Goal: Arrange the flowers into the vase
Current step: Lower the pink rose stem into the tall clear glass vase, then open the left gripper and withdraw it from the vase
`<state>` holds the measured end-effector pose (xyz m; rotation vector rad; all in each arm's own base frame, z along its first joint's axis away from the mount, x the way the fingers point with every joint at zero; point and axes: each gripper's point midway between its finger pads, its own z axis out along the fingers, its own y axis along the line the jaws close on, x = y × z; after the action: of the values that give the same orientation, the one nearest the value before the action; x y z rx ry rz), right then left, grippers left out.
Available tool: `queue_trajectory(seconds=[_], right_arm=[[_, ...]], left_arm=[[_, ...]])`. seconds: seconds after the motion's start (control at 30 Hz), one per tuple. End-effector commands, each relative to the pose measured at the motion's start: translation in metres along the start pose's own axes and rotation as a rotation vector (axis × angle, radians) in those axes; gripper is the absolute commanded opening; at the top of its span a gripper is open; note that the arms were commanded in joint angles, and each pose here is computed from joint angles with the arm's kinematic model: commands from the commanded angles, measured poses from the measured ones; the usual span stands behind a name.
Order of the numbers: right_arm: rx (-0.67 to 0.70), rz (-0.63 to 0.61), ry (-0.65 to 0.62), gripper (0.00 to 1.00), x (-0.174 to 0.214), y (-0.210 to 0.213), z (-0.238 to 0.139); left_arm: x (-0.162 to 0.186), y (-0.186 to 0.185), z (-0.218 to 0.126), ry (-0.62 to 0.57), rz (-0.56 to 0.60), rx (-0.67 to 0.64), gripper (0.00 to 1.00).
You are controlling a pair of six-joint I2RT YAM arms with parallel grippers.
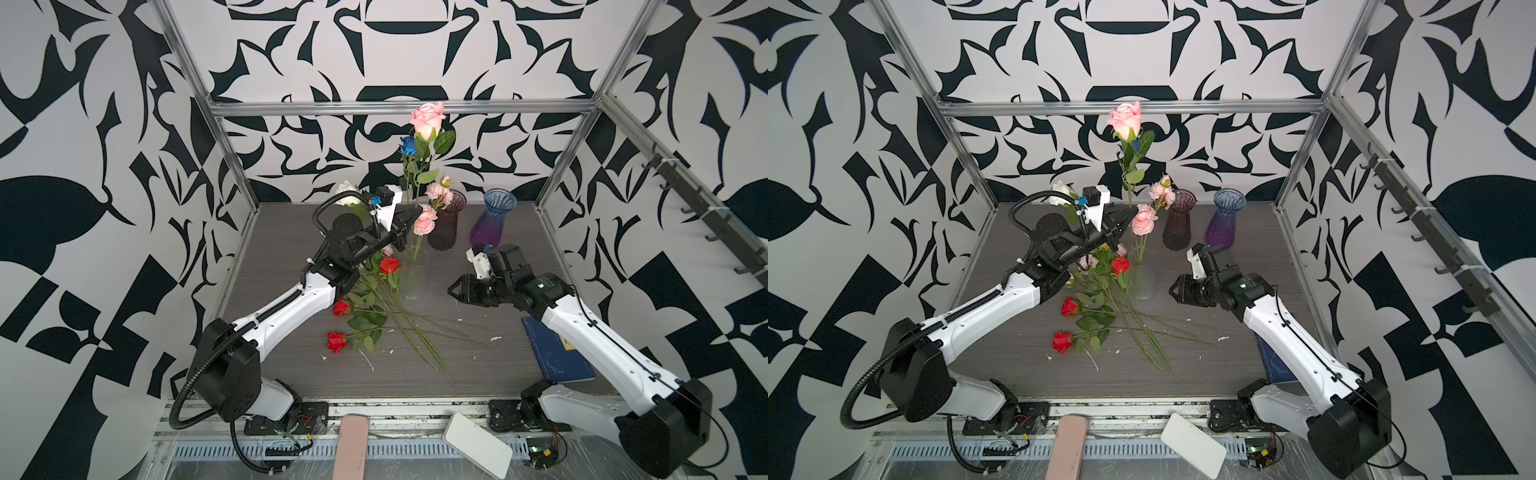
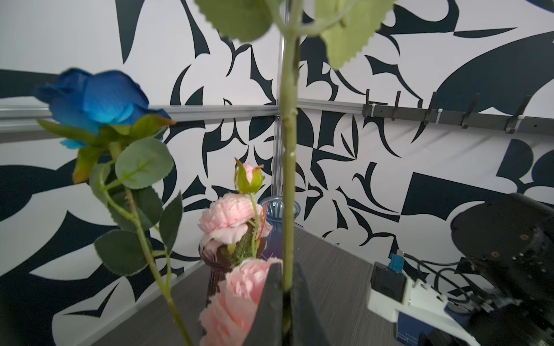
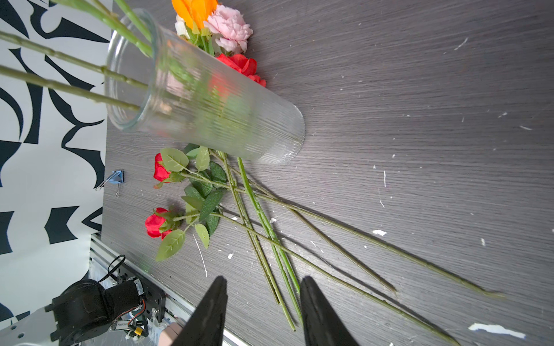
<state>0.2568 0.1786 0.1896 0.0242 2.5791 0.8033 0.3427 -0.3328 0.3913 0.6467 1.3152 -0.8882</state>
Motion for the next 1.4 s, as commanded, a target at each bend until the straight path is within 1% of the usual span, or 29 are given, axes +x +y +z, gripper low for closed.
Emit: queue_trajectory(seconds=[0.0,0.03,0.1,0.17,0.2,0.33,0.4,0.43,0.63,0.87,0.93,1.07,1.2,1.3,1.37], right_arm=[[-0.037,-0.033,-0.047,0.44,-0.010,0.012,-0.015],[-0.037,-0.033,-0.049,0.44,-0.011,0.012,-0.015],[-0.038,-0.032,-0.049,0.44,-0.011,0.012,-0.016],[-0.039,-0.032,-0.051,0.44,-0.011,0.012,-0.016],[-0.038,-0.030,-0.051,0.44,-0.011,0.012,-0.016],[-0.040,-0.029,-0.051,0.44,-0.011,0.012,-0.017],[-0.041,-0.026,-0.050,0.44,-0.010,0.011,-0.017],[-0.043,-0.026,-0.051,0.44,-0.010,0.012,-0.017],[-0.049,-0.017,-0.050,0.44,-0.008,0.012,-0.017],[-0.062,-0.004,-0.056,0.44,-0.009,0.014,-0.018],[-0.062,0.001,-0.056,0.44,-0.009,0.014,-0.018],[-0.067,0.011,-0.057,0.44,-0.007,0.013,-0.018],[-0.076,0.022,-0.061,0.43,-0.007,0.014,-0.018],[-0.080,0.024,-0.064,0.43,-0.007,0.015,-0.019],[-0.080,0.024,-0.066,0.43,-0.006,0.015,-0.020]], left_arm=[[-0.001,0.005,0.001,-0.012,-0.036,-0.026,0.00],[-0.002,0.006,0.000,-0.014,-0.039,-0.031,0.00],[-0.001,0.009,0.000,-0.013,-0.054,-0.052,0.04],[-0.002,0.014,-0.002,-0.013,-0.067,-0.082,0.09],[-0.003,0.016,-0.003,-0.014,-0.075,-0.100,0.16],[-0.006,0.024,-0.010,-0.028,-0.102,-0.159,0.52],[-0.008,0.027,-0.013,-0.031,-0.113,-0.183,0.64],[-0.008,0.028,-0.015,-0.026,-0.116,-0.192,0.65],[-0.011,0.029,-0.021,-0.012,-0.132,-0.216,0.65],[-0.028,0.027,-0.027,-0.033,-0.128,-0.225,0.66],[-0.035,0.029,-0.026,-0.026,-0.143,-0.239,0.67],[-0.060,0.032,-0.017,0.014,-0.148,-0.256,0.69],[-0.086,0.044,-0.014,0.046,-0.173,-0.332,0.71],[-0.095,0.058,-0.017,0.084,-0.221,-0.404,0.73],[-0.102,0.065,-0.021,0.104,-0.276,-0.429,0.76]])
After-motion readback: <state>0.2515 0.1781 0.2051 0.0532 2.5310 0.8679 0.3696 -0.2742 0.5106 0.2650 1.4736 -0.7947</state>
